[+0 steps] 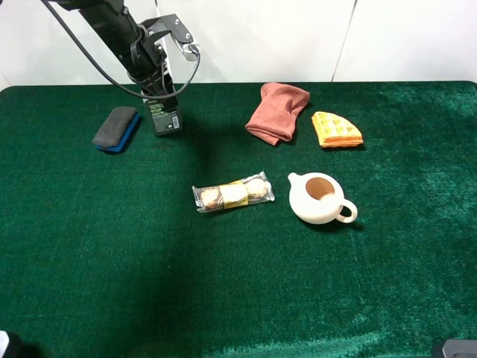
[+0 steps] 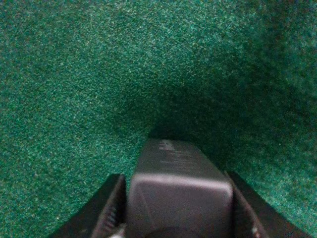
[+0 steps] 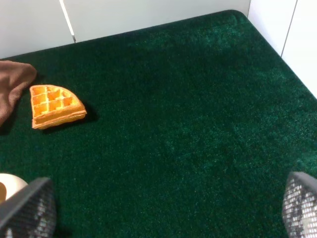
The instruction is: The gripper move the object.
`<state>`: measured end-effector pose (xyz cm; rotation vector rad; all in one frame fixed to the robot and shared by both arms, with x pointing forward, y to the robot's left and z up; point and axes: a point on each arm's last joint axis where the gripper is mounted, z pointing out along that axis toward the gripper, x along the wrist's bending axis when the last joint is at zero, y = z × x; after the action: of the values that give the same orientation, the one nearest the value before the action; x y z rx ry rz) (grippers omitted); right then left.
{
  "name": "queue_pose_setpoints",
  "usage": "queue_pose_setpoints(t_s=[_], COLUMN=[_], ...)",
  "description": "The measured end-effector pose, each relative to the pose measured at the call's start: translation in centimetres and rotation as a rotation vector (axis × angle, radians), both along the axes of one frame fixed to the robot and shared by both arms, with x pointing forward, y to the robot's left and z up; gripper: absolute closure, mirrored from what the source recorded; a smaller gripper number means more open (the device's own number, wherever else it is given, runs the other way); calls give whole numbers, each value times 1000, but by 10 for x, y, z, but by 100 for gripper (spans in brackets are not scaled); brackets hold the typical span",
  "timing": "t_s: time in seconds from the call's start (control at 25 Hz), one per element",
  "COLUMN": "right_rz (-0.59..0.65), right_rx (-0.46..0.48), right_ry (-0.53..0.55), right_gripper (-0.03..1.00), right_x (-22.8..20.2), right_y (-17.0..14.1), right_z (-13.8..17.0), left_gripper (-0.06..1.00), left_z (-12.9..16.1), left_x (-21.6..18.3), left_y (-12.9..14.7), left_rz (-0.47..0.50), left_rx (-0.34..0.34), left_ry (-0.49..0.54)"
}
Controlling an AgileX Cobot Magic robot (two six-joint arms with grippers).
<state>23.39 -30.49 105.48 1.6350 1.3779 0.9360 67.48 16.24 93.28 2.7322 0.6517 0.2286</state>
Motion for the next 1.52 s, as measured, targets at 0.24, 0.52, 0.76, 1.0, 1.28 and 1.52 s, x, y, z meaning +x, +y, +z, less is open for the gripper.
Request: queue_pose_setpoints(t_s=[0.24, 0.52, 0.76, 1.0, 1.28, 1.52], right_rz=[0, 0, 0, 0, 0, 0], right_rx=[0, 0, 0, 0, 0, 1], right_ry=[0, 0, 0, 0, 0, 0], right_gripper=[27, 27, 27, 27, 27, 27], right_x=[0, 0, 0, 0, 0, 0], right_y=[0, 0, 0, 0, 0, 0], right_z=[0, 0, 0, 0, 0, 0], left_gripper=[51, 51, 51, 51, 51, 51], left_z=[7, 40, 65, 90, 107, 111], left_x=[0, -7, -17, -31, -51, -70], left_y=[0, 1, 3, 6, -4, -22], left_rz=[1, -3, 15, 57, 98, 164], left_rx=[-5, -21, -38, -54, 15, 126], left_ry=[-15, -57, -55, -17, 35, 84])
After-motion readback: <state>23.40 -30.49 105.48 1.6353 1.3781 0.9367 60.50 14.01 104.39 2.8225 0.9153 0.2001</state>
